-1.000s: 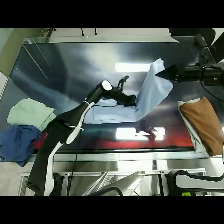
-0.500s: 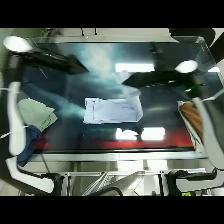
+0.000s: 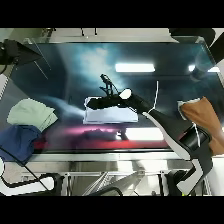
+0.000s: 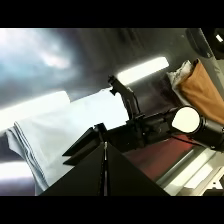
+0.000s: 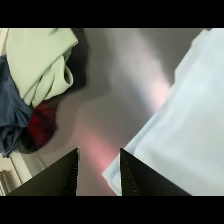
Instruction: Fold the shirts.
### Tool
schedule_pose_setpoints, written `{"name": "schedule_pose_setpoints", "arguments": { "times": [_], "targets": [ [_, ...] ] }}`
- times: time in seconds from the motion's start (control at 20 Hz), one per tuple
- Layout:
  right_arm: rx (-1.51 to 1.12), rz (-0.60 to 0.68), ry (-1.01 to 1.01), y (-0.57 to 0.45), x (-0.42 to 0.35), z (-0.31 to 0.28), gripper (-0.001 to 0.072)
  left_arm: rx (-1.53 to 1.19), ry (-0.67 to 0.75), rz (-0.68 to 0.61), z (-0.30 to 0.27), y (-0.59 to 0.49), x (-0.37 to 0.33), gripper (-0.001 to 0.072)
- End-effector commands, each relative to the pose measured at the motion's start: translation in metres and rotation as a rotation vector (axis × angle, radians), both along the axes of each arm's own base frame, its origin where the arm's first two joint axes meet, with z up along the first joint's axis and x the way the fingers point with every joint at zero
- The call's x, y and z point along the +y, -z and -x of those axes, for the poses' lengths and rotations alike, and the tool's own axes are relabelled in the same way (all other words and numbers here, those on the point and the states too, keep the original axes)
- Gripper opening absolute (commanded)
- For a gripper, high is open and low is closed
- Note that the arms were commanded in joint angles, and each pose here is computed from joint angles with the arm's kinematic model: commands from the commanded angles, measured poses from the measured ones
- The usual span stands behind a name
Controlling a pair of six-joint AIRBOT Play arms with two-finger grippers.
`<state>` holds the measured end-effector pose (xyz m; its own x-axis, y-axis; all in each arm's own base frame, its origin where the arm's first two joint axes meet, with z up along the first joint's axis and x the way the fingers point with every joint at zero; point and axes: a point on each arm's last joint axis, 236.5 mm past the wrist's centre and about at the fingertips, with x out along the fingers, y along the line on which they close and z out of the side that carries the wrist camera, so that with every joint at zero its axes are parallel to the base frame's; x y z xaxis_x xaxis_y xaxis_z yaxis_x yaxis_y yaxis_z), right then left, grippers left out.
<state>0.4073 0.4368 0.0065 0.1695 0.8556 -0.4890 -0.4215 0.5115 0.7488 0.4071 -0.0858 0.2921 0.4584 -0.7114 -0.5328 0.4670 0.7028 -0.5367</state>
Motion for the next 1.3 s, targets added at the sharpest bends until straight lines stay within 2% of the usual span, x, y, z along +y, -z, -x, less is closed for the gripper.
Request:
{"name": "schedule_pose_setpoints", "arguments": {
  "times": [0.0, 0.1, 0.15, 0.2, 0.35, 0.5, 0.95, 1.0, 1.05, 1.1, 1.25],
  "targets": [
    [-0.003, 0.000, -0.024, -0.026, -0.054, -0.016, 0.0305, -0.008, 0.001, -0.011, 0.006, -0.003, 0.003, 0.0022],
    [0.022, 0.074, 0.016, -0.035, -0.122, -0.033, 0.0308, -0.004, 0.019, -0.019, 0.007, -0.001, -0.004, 0.0022],
    [0.069, 0.144, 0.064, -0.028, -0.158, -0.039, 0.0421, -0.004, 0.037, -0.019, 0.009, -0.001, -0.010, 0.0021],
    [0.136, 0.224, 0.129, -0.015, -0.196, -0.044, 0.0579, -0.005, 0.054, -0.020, 0.011, -0.001, -0.017, 0.0022],
    [0.276, 0.403, 0.258, 0.027, -0.277, -0.049, 0.0591, -0.005, 0.097, -0.020, 0.015, -0.001, -0.034, 0.0022],
    [0.354, 0.407, 0.237, 0.056, -0.287, -0.044, 0.0591, -0.006, 0.108, -0.020, 0.017, -0.001, -0.038, 0.0021],
    [0.430, 0.427, 0.083, 0.118, -0.234, -0.017, 0.0575, -0.006, 0.092, -0.020, 0.014, -0.001, -0.032, 0.0022],
    [0.420, 0.399, 0.073, 0.113, -0.229, -0.019, 0.0557, -0.005, 0.098, -0.020, 0.015, -0.001, -0.034, 0.0022],
    [0.404, 0.361, 0.055, 0.107, -0.222, -0.019, 0.0303, -0.005, 0.104, -0.020, 0.016, -0.001, -0.037, 0.0022],
    [0.392, 0.316, 0.046, 0.099, -0.214, -0.021, 0.0014, -0.005, 0.108, -0.020, 0.017, -0.001, -0.038, 0.0022],
    [0.316, 0.219, 0.050, 0.061, -0.201, -0.036, 0.0017, -0.001, 0.122, -0.022, 0.019, 0.000, -0.042, 0.0022]
  ]
}}
